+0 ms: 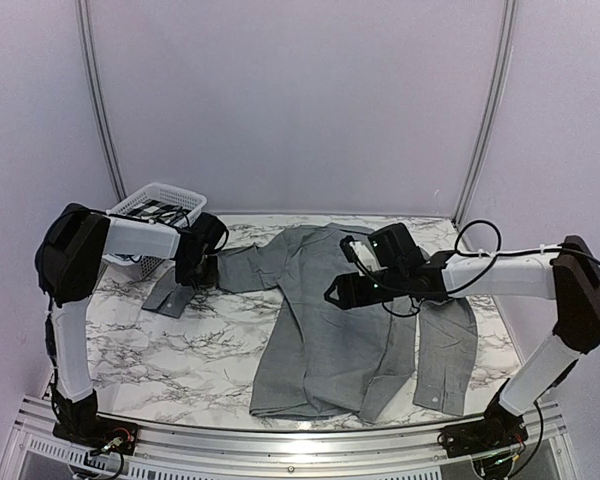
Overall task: Fold and stack the long sleeve shirts
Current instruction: Flatten out the crumpled shirt at the center of the board.
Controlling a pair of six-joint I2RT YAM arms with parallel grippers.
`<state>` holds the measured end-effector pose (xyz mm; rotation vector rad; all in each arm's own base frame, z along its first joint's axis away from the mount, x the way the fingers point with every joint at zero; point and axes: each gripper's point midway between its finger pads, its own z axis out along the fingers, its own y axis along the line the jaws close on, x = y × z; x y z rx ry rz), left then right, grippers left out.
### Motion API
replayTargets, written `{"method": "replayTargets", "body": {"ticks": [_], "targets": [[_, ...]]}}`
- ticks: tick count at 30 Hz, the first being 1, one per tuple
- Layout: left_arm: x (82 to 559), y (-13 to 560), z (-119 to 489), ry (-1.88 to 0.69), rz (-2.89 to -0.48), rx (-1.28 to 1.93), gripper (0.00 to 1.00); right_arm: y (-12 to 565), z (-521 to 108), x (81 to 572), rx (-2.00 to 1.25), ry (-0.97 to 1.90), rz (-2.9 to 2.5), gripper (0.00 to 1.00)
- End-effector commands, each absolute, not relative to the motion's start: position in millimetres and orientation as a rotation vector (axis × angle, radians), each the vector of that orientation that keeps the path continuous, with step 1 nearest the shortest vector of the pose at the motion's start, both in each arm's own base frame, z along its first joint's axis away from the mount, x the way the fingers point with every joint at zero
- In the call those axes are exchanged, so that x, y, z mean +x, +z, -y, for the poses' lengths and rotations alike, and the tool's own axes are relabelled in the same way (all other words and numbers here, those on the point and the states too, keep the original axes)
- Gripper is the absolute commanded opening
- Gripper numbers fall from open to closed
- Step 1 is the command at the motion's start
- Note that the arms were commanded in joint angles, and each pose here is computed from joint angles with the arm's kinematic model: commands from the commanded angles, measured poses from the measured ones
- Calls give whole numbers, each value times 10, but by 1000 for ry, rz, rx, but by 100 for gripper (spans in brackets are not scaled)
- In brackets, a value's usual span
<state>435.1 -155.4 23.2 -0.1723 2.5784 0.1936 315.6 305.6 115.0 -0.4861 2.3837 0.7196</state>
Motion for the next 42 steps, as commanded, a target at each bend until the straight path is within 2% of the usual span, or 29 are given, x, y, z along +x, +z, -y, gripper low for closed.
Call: {"method": "replayTargets", "body": {"ticks": [1, 8, 17, 22, 29, 42], "targets": [[4435, 300, 1631, 177, -2623, -77, 37, 1170, -3030, 2987, -478, 730, -2383, 66], [4263, 862, 2094, 2, -2543, 1, 50, 1054, -2997, 2835, -472, 725, -2412, 65], [3567, 1110, 3125, -374, -2543, 41, 54, 905, -2723, 2824, -364, 600, -2441, 61], [3223, 950, 3625, -484, -2570, 44, 54, 892, -2656, 2821, -327, 576, -2445, 61], [2966, 666, 4026, -520, -2603, 52, 54, 891, -2583, 2853, -291, 534, -2435, 61], [2874, 412, 4262, -533, -2603, 45, 38, 840, -2592, 2889, -282, 521, -2437, 61]]}}
